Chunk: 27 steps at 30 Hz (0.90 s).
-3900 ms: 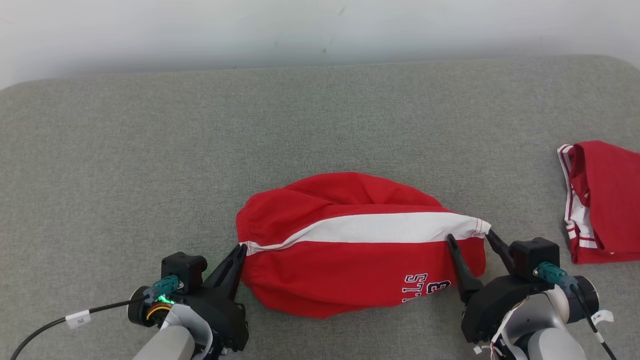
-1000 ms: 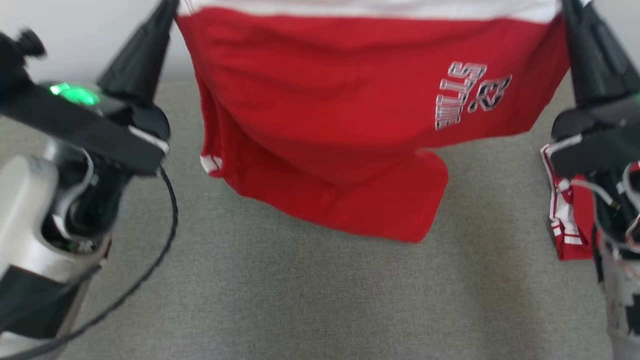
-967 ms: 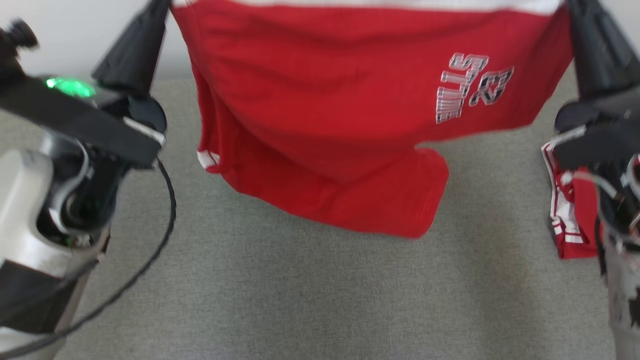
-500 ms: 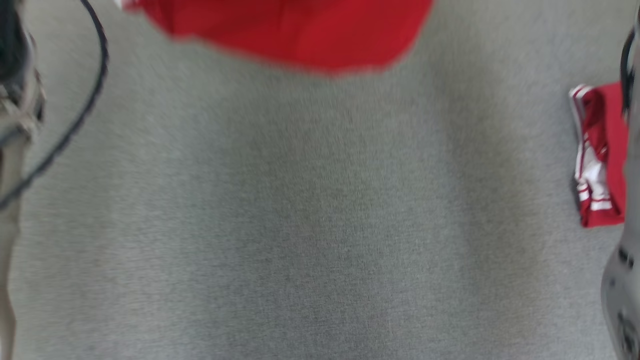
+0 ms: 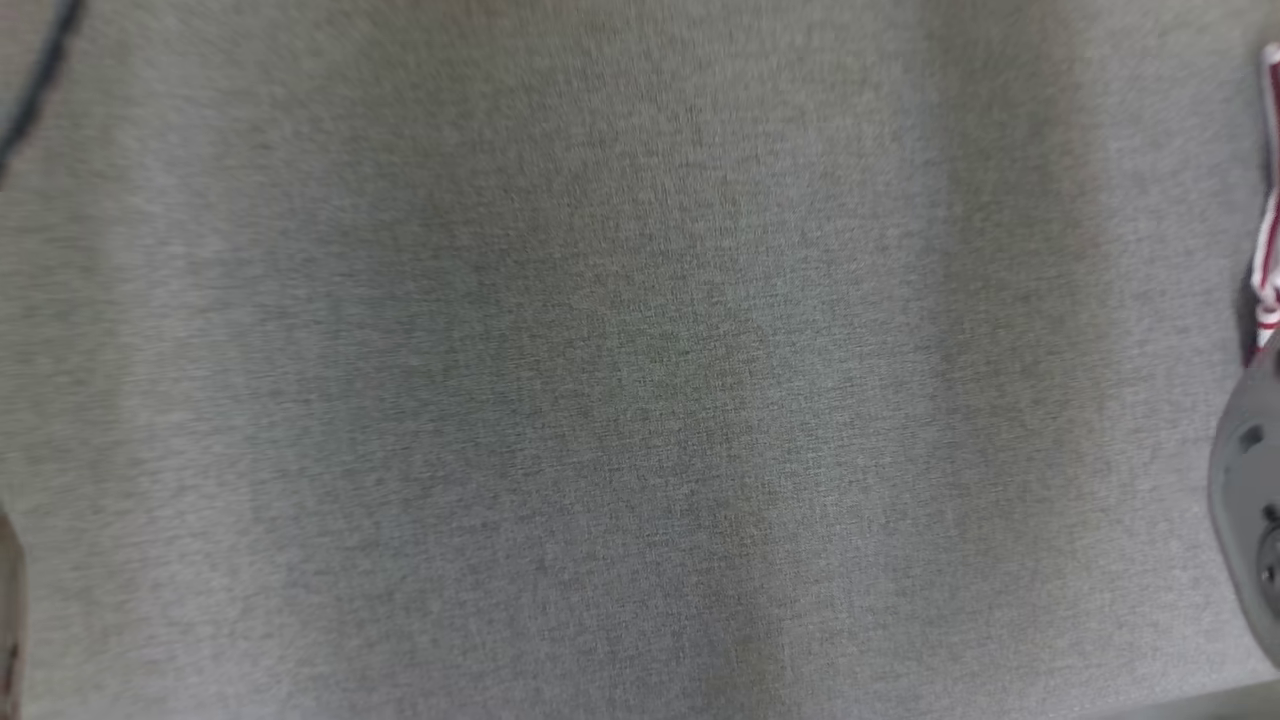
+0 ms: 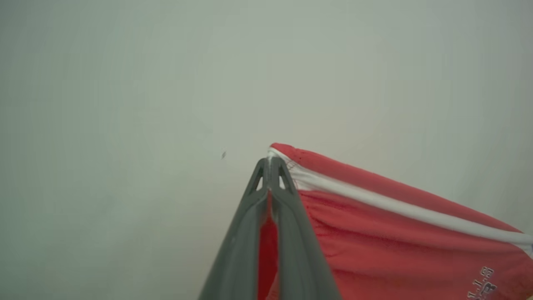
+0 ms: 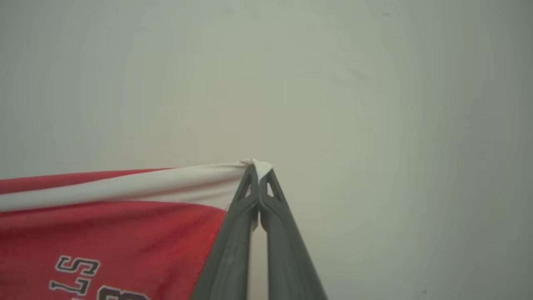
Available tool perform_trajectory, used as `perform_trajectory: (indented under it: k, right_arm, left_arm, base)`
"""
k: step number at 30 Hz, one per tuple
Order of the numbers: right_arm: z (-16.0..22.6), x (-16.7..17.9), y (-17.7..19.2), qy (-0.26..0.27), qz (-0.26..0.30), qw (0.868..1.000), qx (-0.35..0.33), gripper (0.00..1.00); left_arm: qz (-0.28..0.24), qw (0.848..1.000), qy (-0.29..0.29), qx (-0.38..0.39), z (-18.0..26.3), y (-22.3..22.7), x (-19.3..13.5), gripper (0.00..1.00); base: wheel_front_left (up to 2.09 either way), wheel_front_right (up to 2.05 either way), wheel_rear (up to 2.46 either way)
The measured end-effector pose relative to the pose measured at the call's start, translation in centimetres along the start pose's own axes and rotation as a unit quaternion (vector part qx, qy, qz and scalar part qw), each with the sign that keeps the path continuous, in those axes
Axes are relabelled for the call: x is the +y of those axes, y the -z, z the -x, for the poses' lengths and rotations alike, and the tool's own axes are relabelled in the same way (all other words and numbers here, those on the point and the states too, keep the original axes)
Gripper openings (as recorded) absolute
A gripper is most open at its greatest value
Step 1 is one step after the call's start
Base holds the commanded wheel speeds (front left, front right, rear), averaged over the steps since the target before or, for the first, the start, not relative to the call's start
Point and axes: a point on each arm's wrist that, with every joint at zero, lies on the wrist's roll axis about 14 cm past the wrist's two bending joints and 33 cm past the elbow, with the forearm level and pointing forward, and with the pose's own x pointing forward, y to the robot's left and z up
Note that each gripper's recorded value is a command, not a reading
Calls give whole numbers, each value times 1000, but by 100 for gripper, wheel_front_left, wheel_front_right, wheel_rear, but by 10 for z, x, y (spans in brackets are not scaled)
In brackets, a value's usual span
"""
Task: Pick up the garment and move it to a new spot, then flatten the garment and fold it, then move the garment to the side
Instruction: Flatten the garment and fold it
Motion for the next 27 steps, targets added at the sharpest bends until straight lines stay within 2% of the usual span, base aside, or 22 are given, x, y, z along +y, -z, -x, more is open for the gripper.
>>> perform_trajectory:
  k: [5, 9, 13, 16, 17, 27]
  right_arm:
    - [44, 28, 85, -51, 20, 994, 98, 0]
    - [80, 34, 114, -77, 16, 986, 145, 0]
    - [104, 40, 114, -108, 0, 978, 177, 0]
    - [124, 41, 110, -124, -22, 966, 225, 0]
    - [143, 43, 106, -135, -37, 955, 261, 0]
    - [239, 47, 74, -166, -78, 896, 404, 0]
  left_arm:
    - [-1, 998, -22, 61, 33, 64, 42, 0]
    - [14, 993, -28, 117, 68, 105, 54, 0]
    - [34, 985, -17, 169, 88, 116, 45, 0]
    - [48, 975, -13, 218, 105, 120, 38, 0]
    - [52, 965, -13, 256, 124, 123, 33, 0]
    - [86, 920, -44, 380, 217, 113, 7, 0]
  base:
    - [0, 0, 0]
    - [0, 0, 0]
    - [0, 0, 0]
    - [0, 0, 0]
    - [0, 0, 0]
    - [0, 0, 0]
